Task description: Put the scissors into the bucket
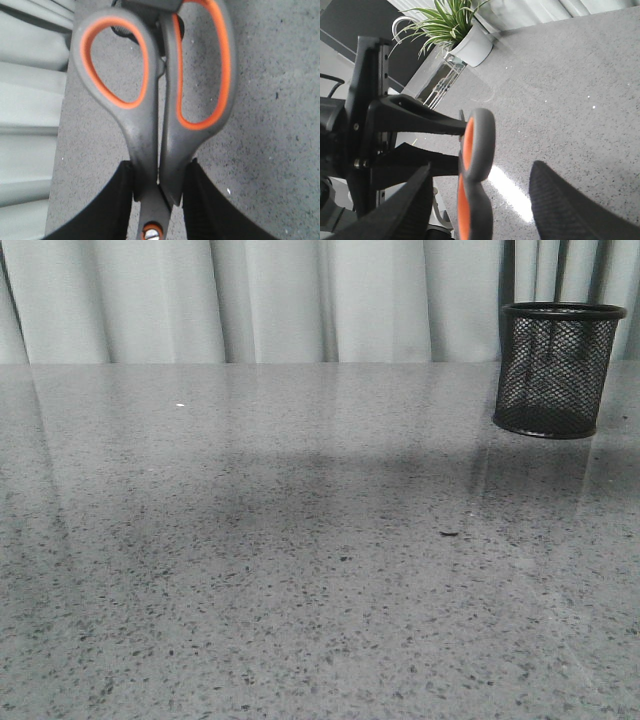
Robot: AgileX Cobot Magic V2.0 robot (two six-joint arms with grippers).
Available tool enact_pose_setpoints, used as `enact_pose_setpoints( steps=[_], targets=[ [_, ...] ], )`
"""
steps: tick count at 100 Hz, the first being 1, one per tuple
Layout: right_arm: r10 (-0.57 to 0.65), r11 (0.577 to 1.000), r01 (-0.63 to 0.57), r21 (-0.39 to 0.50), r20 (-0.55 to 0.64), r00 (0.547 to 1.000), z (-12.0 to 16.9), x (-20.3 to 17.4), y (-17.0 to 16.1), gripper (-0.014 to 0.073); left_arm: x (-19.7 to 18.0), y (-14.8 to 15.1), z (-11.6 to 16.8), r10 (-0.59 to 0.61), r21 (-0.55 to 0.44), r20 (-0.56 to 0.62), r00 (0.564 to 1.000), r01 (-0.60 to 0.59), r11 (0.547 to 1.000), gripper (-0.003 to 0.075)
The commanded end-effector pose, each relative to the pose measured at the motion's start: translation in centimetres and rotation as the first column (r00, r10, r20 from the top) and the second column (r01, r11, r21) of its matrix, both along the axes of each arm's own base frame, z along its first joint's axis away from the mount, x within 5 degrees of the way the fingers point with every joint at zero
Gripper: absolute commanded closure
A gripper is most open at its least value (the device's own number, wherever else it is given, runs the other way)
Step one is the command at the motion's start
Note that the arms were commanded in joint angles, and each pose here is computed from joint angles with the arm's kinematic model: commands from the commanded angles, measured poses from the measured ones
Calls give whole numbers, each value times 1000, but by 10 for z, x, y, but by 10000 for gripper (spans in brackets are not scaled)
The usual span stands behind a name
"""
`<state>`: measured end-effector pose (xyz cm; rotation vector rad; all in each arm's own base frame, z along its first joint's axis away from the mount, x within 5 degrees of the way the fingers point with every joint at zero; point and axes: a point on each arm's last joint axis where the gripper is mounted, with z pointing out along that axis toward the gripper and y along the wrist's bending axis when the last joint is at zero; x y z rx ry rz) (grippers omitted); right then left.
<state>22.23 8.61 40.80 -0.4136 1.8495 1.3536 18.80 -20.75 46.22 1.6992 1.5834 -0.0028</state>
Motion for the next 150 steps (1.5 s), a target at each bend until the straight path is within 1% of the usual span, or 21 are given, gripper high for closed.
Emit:
enact_pose_setpoints(
  steps=[1,18,25,39,49,53,60,67,77,82,86,92,97,104,111,113,122,126,136,141,150],
  targets=[
    [12,998,-15,64,51,999,16,-3,0,214,-6,0,22,-3,-130,77,997,13,991,730],
    [11,998,-15,65,62,998,13,3,1,220,-1,-6,17,-6,-123,61,998,14,992,730],
    [15,998,-19,67,53,998,11,5,1,266,0,-9,16,-9,-131,58,998,17,991,730],
    [30,997,-32,65,35,999,6,10,1,464,2,-16,17,-23,-190,52,998,32,981,729],
    [40,997,-41,65,25,999,3,13,2,651,2,-17,17,-25,-200,52,998,35,979,721],
    [40,997,-41,65,23,999,3,13,2,668,2,-17,17,-25,-198,50,998,34,980,708],
    [36,997,-38,65,23,999,3,14,2,659,1,-16,15,-27,-184,38,999,33,982,647],
    [34,997,-35,64,26,999,3,14,2,659,1,-14,14,-25,-167,22,999,28,986,549],
    [36,998,-39,49,56,998,3,14,2,659,1,-14,14,-25,-169,24,999,28,985,356],
    [33,998,-36,46,56,998,3,14,1,658,2,-12,15,-12,-177,22,1000,16,984,283],
    [26,999,-29,43,56,998,2,15,1,650,4,-11,16,13,-196,9,1000,-11,981,247],
    [10,999,-12,34,57,998,2,16,0,643,10,-4,18,76,-235,-21,997,-79,969,239],
    [-9,1000,8,16,55,998,0,18,-1,643,16,3,18,147,-270,-70,987,-161,949,240],
    [-54,998,56,-30,39,998,1,21,-6,643,28,19,20,259,-297,-145,955,-292,909,240],
    [-103,991,105,-83,30,994,5,24,-11,643,39,40,23,366,-295,-210,907,-415,861,240],
    [-131,984,134,-118,34,991,9,26,-15,643,43,51,25,414,-292,-237,879,-471,832,240],
    [-204,959,210,-188,49,978,21,28,-23,643,51,76,31,497,-285,-278,822,-565,774,240],
    [-242,939,251,-234,65,968,29,29,-28,643,53,86,33,520,-283,-296,801,-594,753,240],
    [-328,880,343,-327,100,939,46,29,-39,643,53,117,43,574,-331,-334,748,-663,671,242],
    [-374,841,392,-374,123,919,55,27,-44,643,51,129,47,587,-359,-353,728,-685,633,242],
    [-453,750,474,-462,163,876,68,26,-55,643,46,149,56,610,-412,-373,699,-714,566,248]
  ],
)
